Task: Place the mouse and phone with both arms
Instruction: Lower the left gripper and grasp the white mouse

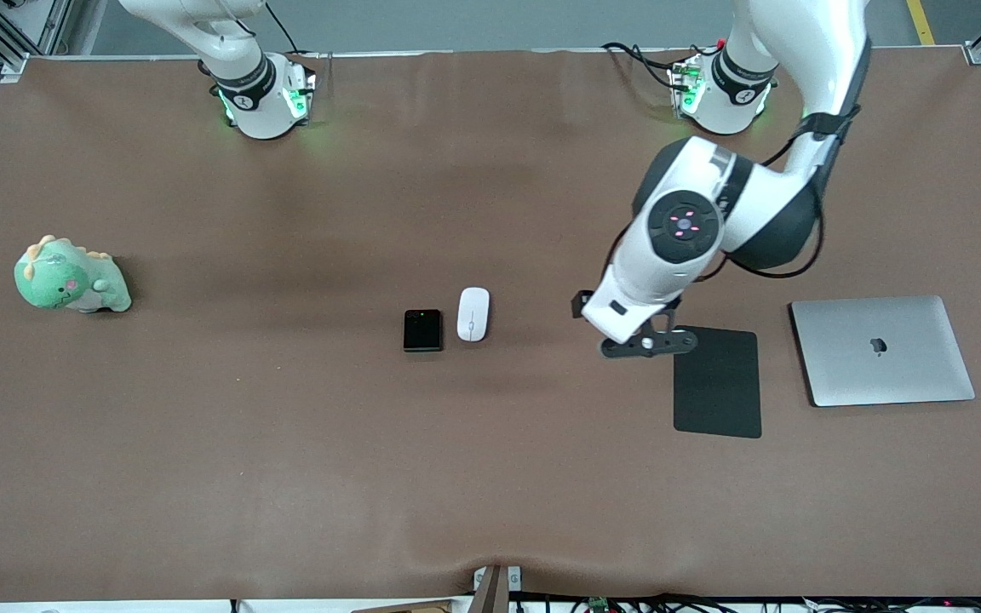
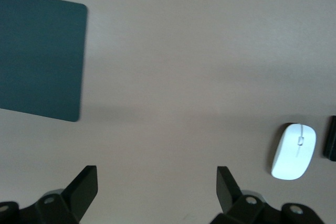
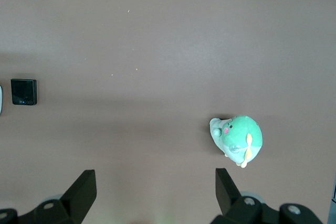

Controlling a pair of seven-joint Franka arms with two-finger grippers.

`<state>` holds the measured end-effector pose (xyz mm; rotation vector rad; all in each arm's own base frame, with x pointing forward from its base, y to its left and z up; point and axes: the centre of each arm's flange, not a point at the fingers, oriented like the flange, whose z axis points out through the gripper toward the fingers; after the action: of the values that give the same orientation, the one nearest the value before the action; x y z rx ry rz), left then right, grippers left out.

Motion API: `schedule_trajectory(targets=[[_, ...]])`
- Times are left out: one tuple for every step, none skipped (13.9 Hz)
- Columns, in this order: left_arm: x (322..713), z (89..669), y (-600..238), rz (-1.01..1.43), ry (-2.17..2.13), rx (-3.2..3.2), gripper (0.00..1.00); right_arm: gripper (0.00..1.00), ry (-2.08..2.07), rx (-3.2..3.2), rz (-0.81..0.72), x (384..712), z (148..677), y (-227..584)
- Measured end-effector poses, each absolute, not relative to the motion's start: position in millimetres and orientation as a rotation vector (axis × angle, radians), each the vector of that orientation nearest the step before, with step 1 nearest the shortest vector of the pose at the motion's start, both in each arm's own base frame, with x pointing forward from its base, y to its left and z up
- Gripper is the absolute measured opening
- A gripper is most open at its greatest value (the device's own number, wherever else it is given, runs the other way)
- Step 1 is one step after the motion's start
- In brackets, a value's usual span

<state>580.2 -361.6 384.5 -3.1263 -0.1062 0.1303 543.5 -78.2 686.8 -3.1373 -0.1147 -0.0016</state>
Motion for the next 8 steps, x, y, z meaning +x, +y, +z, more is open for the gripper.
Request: schedule_trajectory(targets=[[578.0,377.6,-374.3,0.128,-0.112,-3.127,1.0,1.0,-0.115,-3.137,-0.001,543.6,686.7,-78.2],[575.9,369.9,-388.6,0.118,-0.126,-3.132,1.0,1.0,-0.115,-3.137,-0.001,543.7,686.5,-78.2],[572.7,360.4,-405.2,0.1,-0.143,-3.141,1.0,1.0,-0.115,-3.137,0.0,543.8,686.3,-78.2],[568.7,350.0,-422.7,0.072,-0.158,-3.156,1.0,1.0,-0.115,-3.137,0.0,543.9,686.2,-78.2],[563.9,338.9,-439.1,0.048,-0.171,-3.171,1.0,1.0,-0.115,-3.137,0.0,543.9,686.1,-78.2],[558.5,327.9,-453.5,0.028,-0.176,-3.185,1.0,1.0,-0.115,-3.136,0.0,544.0,686.1,-78.0],[552.7,316.8,-466.9,0.01,-0.175,-3.198,1.0,1.0,-0.116,-3.136,0.0,544.1,686.1,-77.6],[547.2,306.6,-478.6,-0.006,-0.174,-3.21,1.0,1.0,-0.118,-3.135,0.0,544.1,686.1,-77.1]])
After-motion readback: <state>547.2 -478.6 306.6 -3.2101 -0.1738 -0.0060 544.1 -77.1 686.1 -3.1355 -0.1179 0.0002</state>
